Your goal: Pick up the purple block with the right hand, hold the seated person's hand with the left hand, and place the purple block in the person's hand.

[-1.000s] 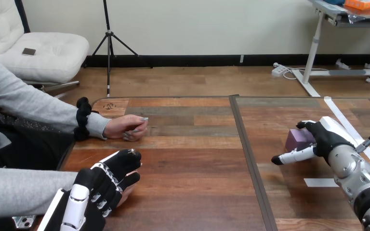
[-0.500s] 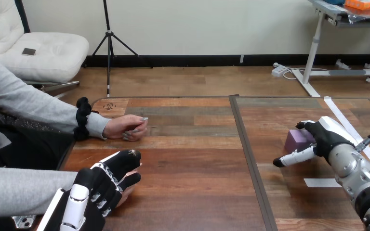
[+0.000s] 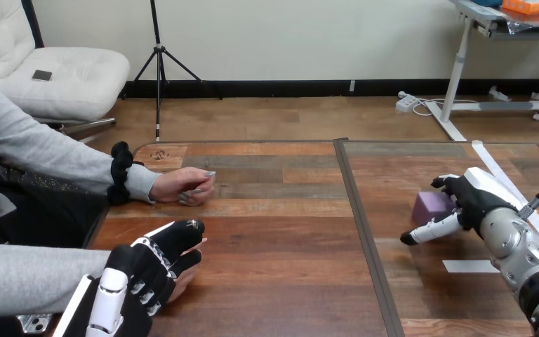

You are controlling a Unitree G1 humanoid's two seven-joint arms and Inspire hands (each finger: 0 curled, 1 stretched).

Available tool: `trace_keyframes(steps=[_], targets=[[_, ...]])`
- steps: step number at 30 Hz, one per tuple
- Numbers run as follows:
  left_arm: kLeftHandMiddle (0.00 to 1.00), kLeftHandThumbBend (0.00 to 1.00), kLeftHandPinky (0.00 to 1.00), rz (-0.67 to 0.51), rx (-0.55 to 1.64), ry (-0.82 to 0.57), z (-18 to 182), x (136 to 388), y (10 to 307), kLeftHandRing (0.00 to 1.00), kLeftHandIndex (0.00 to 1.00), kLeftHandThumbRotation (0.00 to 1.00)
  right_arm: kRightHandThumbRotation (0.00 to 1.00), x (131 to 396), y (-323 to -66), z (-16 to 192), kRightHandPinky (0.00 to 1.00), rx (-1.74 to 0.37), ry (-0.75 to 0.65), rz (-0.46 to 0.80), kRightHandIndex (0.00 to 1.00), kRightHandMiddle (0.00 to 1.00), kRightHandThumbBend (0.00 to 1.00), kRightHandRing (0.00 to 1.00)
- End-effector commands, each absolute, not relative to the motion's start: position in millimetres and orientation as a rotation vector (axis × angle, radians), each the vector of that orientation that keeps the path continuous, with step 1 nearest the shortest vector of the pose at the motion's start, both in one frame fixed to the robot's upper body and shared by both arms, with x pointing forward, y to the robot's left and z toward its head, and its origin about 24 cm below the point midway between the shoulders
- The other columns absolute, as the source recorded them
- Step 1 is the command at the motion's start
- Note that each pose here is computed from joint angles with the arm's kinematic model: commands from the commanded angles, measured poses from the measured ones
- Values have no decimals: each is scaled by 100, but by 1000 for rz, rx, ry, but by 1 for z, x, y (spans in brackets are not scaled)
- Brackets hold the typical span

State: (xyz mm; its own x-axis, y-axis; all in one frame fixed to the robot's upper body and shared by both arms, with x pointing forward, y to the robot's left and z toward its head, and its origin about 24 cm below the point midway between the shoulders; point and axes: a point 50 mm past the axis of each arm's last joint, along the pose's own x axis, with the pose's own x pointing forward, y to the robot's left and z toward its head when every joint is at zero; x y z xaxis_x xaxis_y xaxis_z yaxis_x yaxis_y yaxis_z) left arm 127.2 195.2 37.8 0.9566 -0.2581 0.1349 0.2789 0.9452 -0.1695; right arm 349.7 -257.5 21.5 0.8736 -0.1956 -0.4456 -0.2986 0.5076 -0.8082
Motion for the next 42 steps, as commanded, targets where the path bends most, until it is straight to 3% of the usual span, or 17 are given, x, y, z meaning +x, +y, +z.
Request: trace_keyframes(steps=[1,17,29,33,42], targets=[[84,51,87,-300,-154,-217,54,138,196,88,74,99,19,353,-251,23,63,-1067,512,97,89,88,100,82],[84,51,85,-295,-135,-217,55,138,197,88,73,99,20,355,-250,25,55,-1101,501,96,87,82,100,76],[83,51,84,-281,-136,-217,56,137,195,87,72,99,20,355,-250,27,56,-1111,485,115,85,81,100,74],[83,51,84,-281,-137,-219,56,137,195,86,72,99,21,355,-251,27,51,-1120,483,123,83,76,100,68],[82,50,82,-277,-139,-222,56,137,195,85,71,99,21,355,-251,28,51,-1131,483,142,82,75,100,67]])
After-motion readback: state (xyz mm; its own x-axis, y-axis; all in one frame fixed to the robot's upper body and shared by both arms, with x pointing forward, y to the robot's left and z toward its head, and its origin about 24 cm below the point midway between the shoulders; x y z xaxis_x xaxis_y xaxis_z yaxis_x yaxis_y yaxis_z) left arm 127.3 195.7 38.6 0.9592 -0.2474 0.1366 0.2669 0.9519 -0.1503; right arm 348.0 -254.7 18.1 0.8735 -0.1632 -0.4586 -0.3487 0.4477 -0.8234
